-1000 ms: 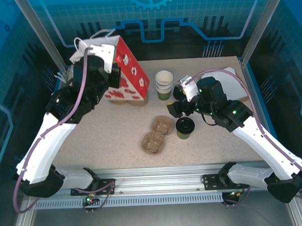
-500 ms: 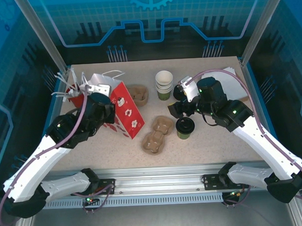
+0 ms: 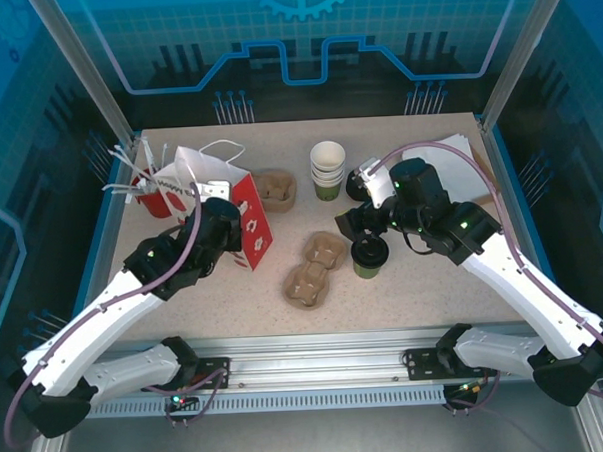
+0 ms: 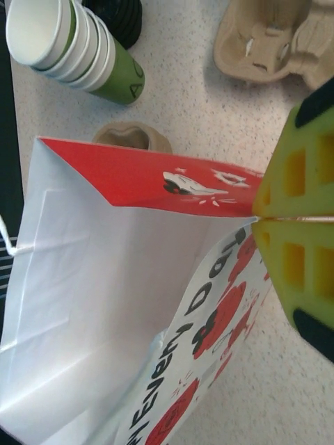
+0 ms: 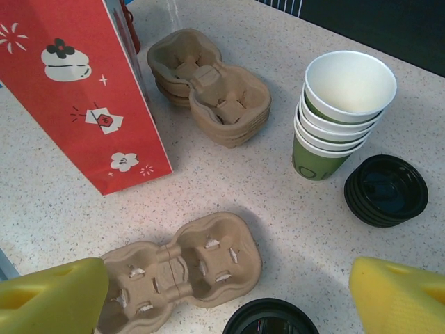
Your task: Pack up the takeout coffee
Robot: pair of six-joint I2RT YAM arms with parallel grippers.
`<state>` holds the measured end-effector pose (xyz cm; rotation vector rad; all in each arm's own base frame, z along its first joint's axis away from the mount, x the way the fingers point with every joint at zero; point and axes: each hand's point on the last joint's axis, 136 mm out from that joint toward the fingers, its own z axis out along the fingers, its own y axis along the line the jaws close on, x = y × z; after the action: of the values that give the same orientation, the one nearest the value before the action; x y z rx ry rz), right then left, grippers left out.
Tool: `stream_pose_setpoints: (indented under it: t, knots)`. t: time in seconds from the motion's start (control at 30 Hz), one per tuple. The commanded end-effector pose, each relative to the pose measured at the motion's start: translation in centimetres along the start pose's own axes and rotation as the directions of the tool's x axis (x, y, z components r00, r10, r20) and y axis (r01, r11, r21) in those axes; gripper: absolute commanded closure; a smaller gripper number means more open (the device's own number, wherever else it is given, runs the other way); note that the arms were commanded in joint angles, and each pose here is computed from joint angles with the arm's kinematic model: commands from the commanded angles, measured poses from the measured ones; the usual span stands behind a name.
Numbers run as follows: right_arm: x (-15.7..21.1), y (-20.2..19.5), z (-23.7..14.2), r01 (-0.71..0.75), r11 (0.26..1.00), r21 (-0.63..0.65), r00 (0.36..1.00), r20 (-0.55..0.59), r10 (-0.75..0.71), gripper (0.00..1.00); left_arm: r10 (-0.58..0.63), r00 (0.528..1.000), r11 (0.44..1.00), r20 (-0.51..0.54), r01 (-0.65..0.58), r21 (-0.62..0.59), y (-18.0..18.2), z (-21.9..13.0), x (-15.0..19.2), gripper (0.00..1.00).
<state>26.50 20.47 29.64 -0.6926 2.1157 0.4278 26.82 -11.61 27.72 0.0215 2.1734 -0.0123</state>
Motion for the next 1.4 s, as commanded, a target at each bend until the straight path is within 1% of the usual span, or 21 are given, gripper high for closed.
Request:
stream_pose_setpoints:
  t: [0.0, 0.1, 0.17, 0.23, 0.3, 0.4, 0.5, 0.57, 0.67, 0.77, 0.83, 0.9, 1.0, 1.13, 1.27, 1.37]
  knots:
    - [0.4, 0.1, 0.1, -0.027, 0.999, -0.018, 1.000, -0.004, 0.027, 0.08, -0.060, 0.998, 0.990, 0.025, 0.056, 0.130, -3.0, 0.6, -0.9, 0.79]
    - [0.4, 0.6, 0.3, -0.046, 0.998, -0.051, 0.999, 0.000, 0.046, 0.09, -0.035, 0.999, 0.982, -0.003, 0.035, 0.184, -4.0, 0.3, -0.6, 0.62]
    - [0.3, 1.3, 0.6, -0.050, 0.995, -0.087, 0.999, 0.007, 0.051, 0.08, -0.025, 1.000, 0.979, -0.002, 0.025, 0.202, -3.9, -0.5, -1.0, 0.53]
    - [0.1, 2.3, 1.0, -0.054, 0.991, -0.125, 0.998, 0.018, 0.056, 0.08, -0.024, 1.000, 0.975, 0.012, 0.021, 0.222, -3.5, -1.9, -1.5, 0.48]
    - [-0.1, 4.0, 1.7, -0.036, 0.982, -0.183, 0.998, 0.034, 0.043, 0.08, -0.025, 0.999, 0.964, 0.033, 0.015, 0.267, -3.2, -3.9, -2.3, 0.43]
    - [-0.8, 7.1, 3.2, 0.007, 0.968, -0.249, 0.998, 0.065, 0.010, 0.08, -0.034, 0.998, 0.948, 0.061, 0.013, 0.319, -2.6, -6.8, -3.9, 0.40]
    - [-1.4, 10.8, 5.8, 0.042, 0.949, -0.313, 0.997, 0.079, -0.018, 0.08, -0.065, 0.995, 0.957, 0.077, 0.041, 0.286, -0.4, -8.5, -5.6, 0.39]
    - [-1.7, 13.2, 7.7, 0.068, 0.938, -0.341, 0.995, 0.085, -0.042, 0.07, -0.114, 0.990, 0.959, 0.086, 0.088, 0.268, 1.2, -9.1, -6.9, 0.37]
    - [-1.9, 15.9, 10.4, 0.092, 0.932, -0.350, 0.994, 0.088, -0.065, 0.06, -0.199, 0.975, 0.949, 0.097, 0.167, 0.269, 3.0, -8.7, -9.1, 0.34]
    - [-2.1, 17.0, 12.7, 0.084, 0.934, -0.347, 0.995, 0.081, -0.059, 0.06, -0.262, 0.964, 0.935, 0.049, 0.241, 0.261, 4.2, -6.7, -10.6, 0.31]
    - [-2.1, 17.2, 14.1, 0.076, 0.937, -0.340, 0.996, 0.077, -0.053, 0.06, -0.305, 0.952, 0.916, 0.021, 0.287, 0.281, 4.5, -5.4, -11.4, 0.30]
    - [-2.1, 16.6, 15.5, 0.059, 0.953, -0.299, 0.997, 0.069, -0.040, 0.07, -0.343, 0.939, 0.897, 0.002, 0.327, 0.297, 5.0, -4.1, -12.1, 0.28]
    - [-1.9, 15.3, 17.1, 0.018, 0.968, -0.250, 0.999, 0.054, -0.005, 0.08, -0.358, 0.932, 0.881, -0.051, 0.355, 0.313, 5.0, -2.5, -12.1, 0.27]
    - [-1.5, 12.4, 18.0, -0.040, 0.984, -0.173, 0.999, 0.028, 0.046, 0.12, -0.338, 0.936, 0.881, -0.100, 0.352, 0.317, 4.7, -1.7, -10.8, 0.27]
    - [-1.5, 9.7, 17.9, -0.085, 0.988, -0.128, 0.996, 0.027, 0.089, 0.15, -0.314, 0.937, 0.884, -0.152, 0.347, 0.315, 4.4, -1.6, -8.7, 0.27]
    - [-1.9, 8.1, 17.4, -0.108, 0.989, -0.099, 0.993, 0.041, 0.113, 0.16, -0.302, 0.933, 0.863, -0.194, 0.355, 0.360, 3.4, -1.7, -7.5, 0.28]
